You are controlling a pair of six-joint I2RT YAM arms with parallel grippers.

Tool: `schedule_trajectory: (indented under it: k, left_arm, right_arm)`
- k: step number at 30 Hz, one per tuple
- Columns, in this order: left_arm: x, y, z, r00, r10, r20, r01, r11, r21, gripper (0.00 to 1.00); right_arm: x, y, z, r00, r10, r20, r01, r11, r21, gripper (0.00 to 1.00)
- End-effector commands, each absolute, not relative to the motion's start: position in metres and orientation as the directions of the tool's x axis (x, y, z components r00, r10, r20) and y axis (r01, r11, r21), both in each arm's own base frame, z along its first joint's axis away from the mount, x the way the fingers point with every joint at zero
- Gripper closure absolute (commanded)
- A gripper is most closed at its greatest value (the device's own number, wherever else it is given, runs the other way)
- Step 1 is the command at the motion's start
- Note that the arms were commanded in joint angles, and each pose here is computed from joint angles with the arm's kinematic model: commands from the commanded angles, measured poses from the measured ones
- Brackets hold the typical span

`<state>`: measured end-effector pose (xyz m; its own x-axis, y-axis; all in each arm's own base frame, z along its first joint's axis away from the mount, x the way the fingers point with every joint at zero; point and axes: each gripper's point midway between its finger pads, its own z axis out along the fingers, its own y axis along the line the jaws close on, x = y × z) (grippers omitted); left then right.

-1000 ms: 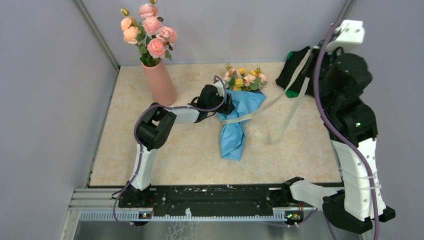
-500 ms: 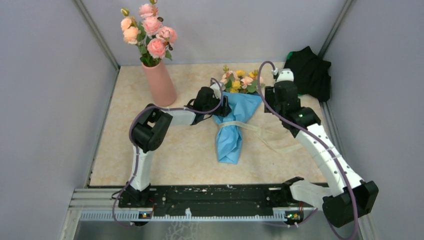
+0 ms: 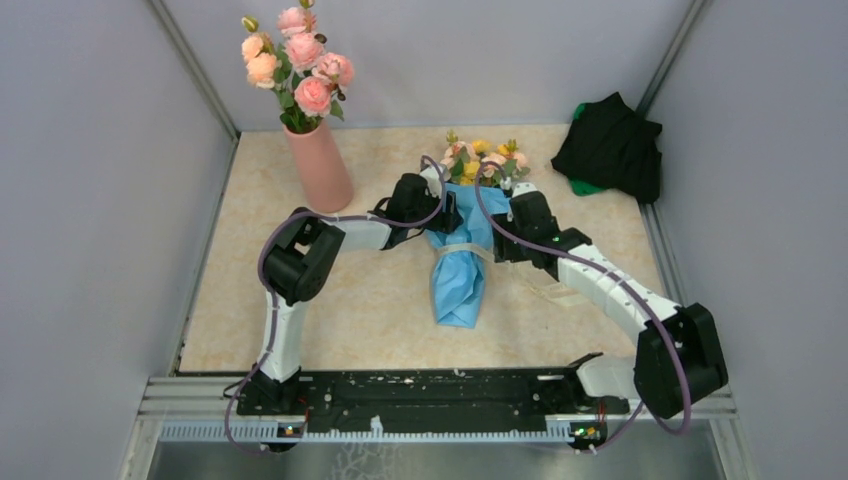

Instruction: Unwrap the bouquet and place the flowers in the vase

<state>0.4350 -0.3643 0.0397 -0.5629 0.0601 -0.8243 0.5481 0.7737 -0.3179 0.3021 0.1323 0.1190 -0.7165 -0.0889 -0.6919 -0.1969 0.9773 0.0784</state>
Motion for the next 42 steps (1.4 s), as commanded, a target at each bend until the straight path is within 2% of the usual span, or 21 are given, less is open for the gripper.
schedule_trajectory:
  k: [1,14,42]
  left_arm:
    - [0.422,-0.352,0.009,-0.634,0.124,-0.763,0.526,0.793,-0.308,0.30]
    - [0.421,-0.351,0.005,-0.640,0.131,-0.757,0.524,0.796,-0.304,0.30]
    - [0.413,-0.344,-0.002,-0.643,0.157,-0.750,0.530,0.798,-0.287,0.30]
  right_arm:
    - [0.313,0.153,0.116,-0.690,-0.063,-0.721,-0.226,0.965,0.132,0.45]
    - [0.316,0.165,0.063,-0.746,-0.101,-0.658,-0.220,0.970,0.101,0.44]
    - [0.375,0.151,0.063,-0.716,-0.138,-0.684,-0.136,0.989,-0.057,0.49]
